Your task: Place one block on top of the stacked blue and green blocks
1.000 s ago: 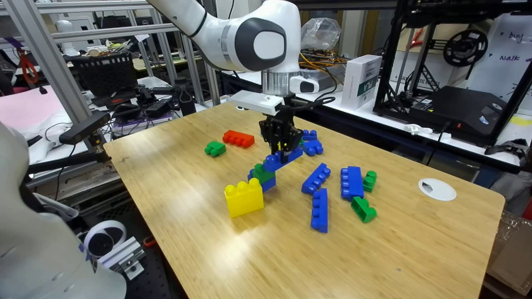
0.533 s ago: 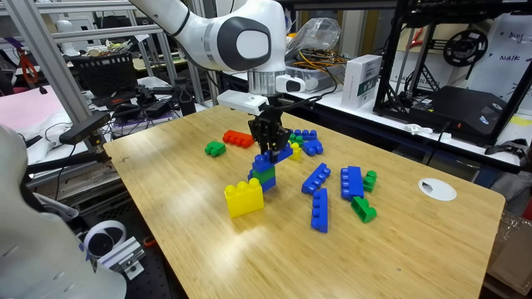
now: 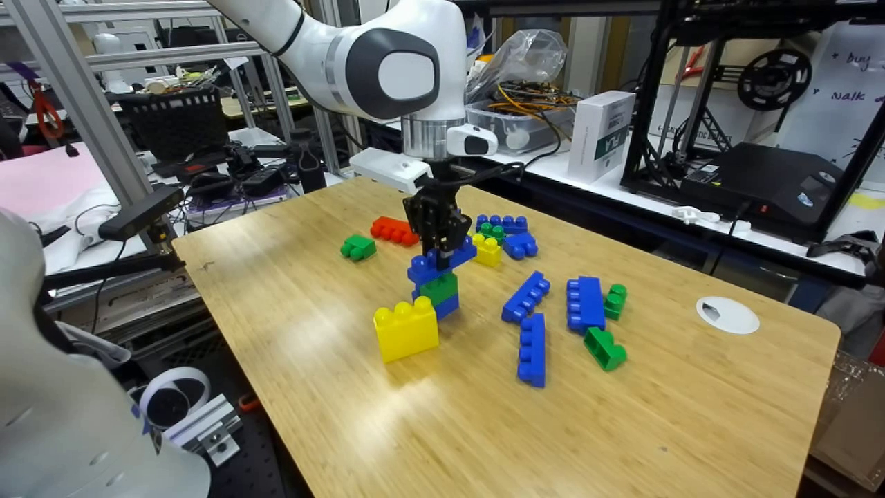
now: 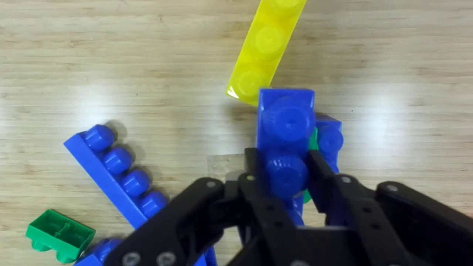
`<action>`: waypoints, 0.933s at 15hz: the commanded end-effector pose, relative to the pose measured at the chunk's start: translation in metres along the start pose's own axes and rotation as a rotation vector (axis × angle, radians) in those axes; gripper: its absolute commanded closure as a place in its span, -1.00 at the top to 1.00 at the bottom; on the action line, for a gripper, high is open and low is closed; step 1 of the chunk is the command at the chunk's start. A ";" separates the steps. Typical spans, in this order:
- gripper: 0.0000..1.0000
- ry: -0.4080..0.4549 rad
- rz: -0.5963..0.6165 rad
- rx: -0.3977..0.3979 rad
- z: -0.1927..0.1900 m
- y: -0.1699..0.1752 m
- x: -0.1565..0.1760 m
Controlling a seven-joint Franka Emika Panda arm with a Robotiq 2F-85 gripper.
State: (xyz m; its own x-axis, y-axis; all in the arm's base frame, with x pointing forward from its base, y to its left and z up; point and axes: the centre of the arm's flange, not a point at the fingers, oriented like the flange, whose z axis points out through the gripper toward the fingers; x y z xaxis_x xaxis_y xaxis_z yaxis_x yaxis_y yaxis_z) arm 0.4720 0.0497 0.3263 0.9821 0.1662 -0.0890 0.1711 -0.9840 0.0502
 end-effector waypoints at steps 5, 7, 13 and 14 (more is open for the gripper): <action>-0.81 0.003 0.054 0.015 0.013 -0.015 -0.012; -0.81 0.001 0.062 0.015 0.015 -0.018 -0.014; -0.81 -0.002 0.067 0.019 0.022 -0.022 -0.015; -0.81 -0.001 0.066 0.020 0.022 -0.022 -0.014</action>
State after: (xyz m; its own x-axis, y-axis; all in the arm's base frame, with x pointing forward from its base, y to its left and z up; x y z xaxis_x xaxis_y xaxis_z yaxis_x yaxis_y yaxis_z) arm 0.4564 0.0663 0.3083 0.9875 0.1127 -0.1103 0.1192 -0.9914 0.0544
